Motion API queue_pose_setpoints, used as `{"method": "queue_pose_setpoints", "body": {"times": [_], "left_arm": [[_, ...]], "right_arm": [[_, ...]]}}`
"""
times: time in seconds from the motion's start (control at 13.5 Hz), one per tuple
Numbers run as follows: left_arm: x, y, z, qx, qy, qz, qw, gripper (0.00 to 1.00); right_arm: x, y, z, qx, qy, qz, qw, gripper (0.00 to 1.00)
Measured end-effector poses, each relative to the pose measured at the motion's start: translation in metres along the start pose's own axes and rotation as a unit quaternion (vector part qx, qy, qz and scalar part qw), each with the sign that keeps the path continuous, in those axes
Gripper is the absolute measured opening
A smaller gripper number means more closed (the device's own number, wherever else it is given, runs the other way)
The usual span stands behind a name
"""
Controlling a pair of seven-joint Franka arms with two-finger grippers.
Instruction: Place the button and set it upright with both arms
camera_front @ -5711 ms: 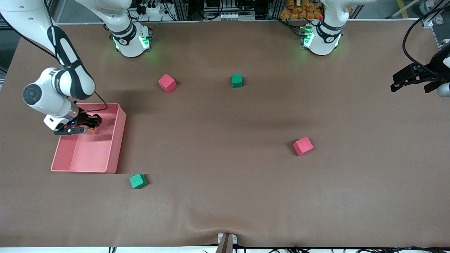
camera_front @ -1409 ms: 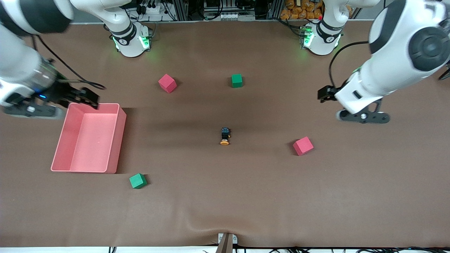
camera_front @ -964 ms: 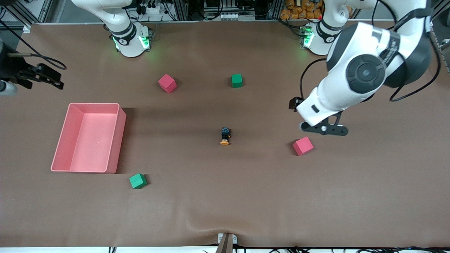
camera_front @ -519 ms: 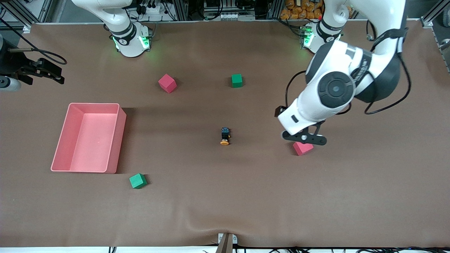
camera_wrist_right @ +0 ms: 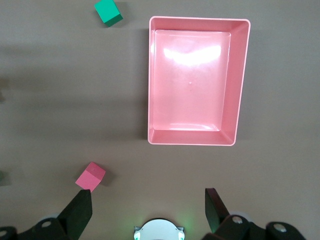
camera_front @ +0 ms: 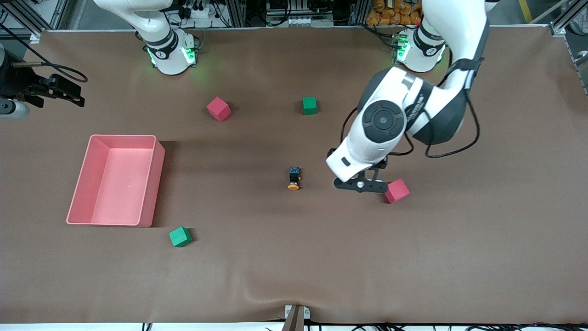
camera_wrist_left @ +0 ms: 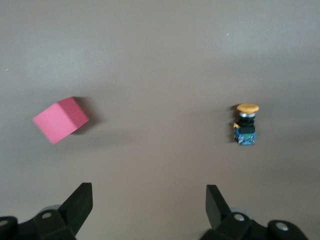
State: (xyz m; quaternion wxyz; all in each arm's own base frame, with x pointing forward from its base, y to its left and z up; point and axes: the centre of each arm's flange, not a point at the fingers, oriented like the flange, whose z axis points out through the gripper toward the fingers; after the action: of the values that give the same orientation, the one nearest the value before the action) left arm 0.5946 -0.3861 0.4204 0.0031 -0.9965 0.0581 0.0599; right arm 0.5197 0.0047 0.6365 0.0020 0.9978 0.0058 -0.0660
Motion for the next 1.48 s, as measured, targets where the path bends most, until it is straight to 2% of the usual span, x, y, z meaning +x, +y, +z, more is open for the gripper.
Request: {"method": "queue_pose_setpoints", "body": {"times": [0.3,0.52,0.96,1.48], "left_arm": [[0.005,0.039,0.046,-0.008,0.017,-0.027,0.999,1.0],[-0.003,0.071,0.071,-0.008,0.018,-0.05,0.999,1.0],[-0.018,0.131,0.126,-0.027,0.043,-0.076,0.996,1.0],[-0.021,0.151,0.173,-0.033,0.05,-0.079,0.995,1.0]], "right_arm": [[-0.001,0.001,0.0,0.0,-0.001,0.0,1.0,1.0],[-0.001,0.0,0.0,0.0,-0.001,-0.001,1.0,1.0],[-0.001,0.001,0.0,0.0,-0.002,-0.001,1.0,1.0],[-0.001,0.005,0.0,0.001,-0.002,0.002,1.0,1.0]]}}
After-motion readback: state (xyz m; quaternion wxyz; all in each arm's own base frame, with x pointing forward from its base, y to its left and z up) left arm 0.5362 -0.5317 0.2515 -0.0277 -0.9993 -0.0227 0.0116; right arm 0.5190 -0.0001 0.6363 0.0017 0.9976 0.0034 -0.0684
